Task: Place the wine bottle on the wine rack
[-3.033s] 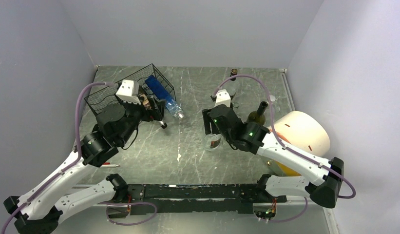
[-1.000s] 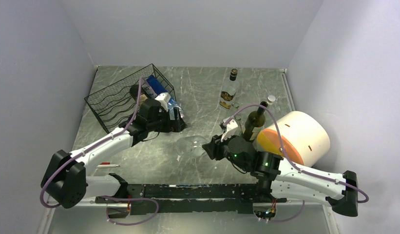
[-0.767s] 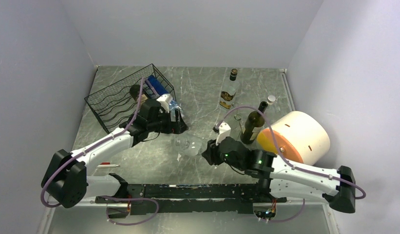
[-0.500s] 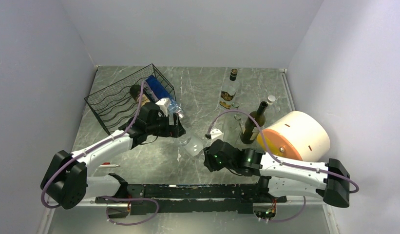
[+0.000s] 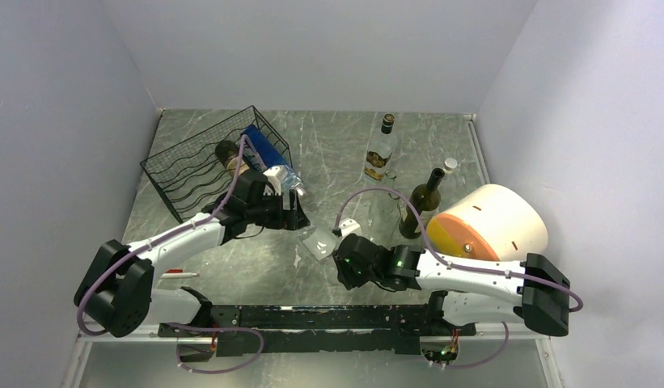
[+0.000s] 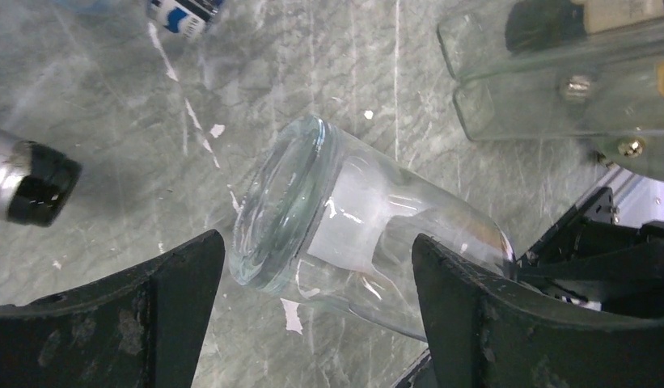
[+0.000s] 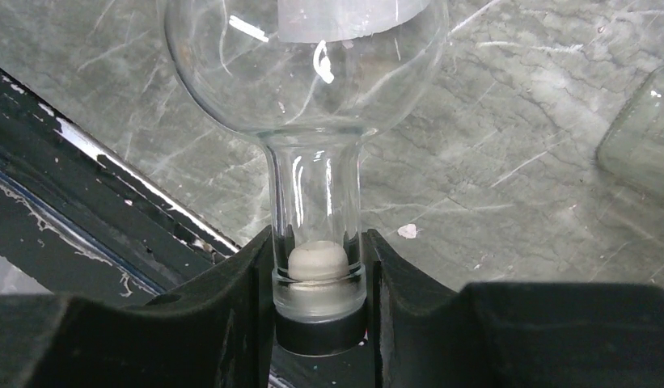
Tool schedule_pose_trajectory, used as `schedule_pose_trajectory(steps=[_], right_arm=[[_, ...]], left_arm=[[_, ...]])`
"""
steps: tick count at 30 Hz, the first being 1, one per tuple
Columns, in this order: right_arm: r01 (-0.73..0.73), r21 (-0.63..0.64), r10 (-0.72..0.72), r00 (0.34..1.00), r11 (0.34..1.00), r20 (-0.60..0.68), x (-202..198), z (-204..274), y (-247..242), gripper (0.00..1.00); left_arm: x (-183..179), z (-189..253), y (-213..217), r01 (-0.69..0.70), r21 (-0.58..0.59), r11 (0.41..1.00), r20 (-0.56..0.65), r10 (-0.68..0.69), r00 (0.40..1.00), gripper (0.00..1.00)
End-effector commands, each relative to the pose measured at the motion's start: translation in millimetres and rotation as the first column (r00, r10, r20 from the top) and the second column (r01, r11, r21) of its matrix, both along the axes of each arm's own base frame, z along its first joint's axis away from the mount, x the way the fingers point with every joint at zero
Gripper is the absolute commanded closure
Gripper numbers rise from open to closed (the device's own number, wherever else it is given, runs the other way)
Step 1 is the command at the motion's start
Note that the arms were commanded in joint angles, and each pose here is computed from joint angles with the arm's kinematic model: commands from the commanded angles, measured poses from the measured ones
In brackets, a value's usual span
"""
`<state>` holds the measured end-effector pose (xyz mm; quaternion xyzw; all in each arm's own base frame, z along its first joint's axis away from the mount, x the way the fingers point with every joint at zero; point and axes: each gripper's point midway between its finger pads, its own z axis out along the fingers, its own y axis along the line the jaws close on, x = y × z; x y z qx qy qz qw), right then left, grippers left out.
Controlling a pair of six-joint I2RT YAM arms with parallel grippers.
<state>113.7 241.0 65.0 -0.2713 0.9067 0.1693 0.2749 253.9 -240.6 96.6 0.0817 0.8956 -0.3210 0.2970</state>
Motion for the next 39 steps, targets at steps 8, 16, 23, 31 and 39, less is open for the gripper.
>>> schedule_pose_trajectory(steps=[8, 16, 23, 31, 39], right_arm=[[-0.019, 0.048, 0.020, 1.000, 0.999, -0.014, -3.0, -6.7, 10.5, 0.79], [-0.013, -0.025, 0.012, 0.999, 1.000, -0.038, 1.1, -24.0, 17.2, 0.73], [0.000, -0.040, -0.001, 1.000, 0.999, -0.011, 12.8, -22.0, 29.8, 0.52], [0.025, -0.106, -0.024, 1.000, 0.994, 0.011, 26.9, -30.0, 40.3, 0.41], [0.069, -0.158, -0.059, 0.996, 0.985, 0.063, 38.4, -43.8, 32.5, 0.44]], left_arm=[[-17.8, -6.4, -13.9, 0.084, -0.103, 0.991, -0.041, -0.089, 0.995, 0.18], [-20.7, -20.4, -7.4, 0.047, -0.082, 0.996, -0.071, -0.053, 0.996, 0.21], [-18.4, -29.9, -1.7, 0.030, -0.030, 0.999, -0.090, -0.033, 0.995, 0.24], [-14.0, -23.6, 6.0, -0.038, -0.027, 0.999, -0.063, 0.036, 0.997, 0.24], [-11.2, -21.7, 4.2, -0.052, -0.038, 0.998, -0.067, 0.050, 0.997, 0.24]])
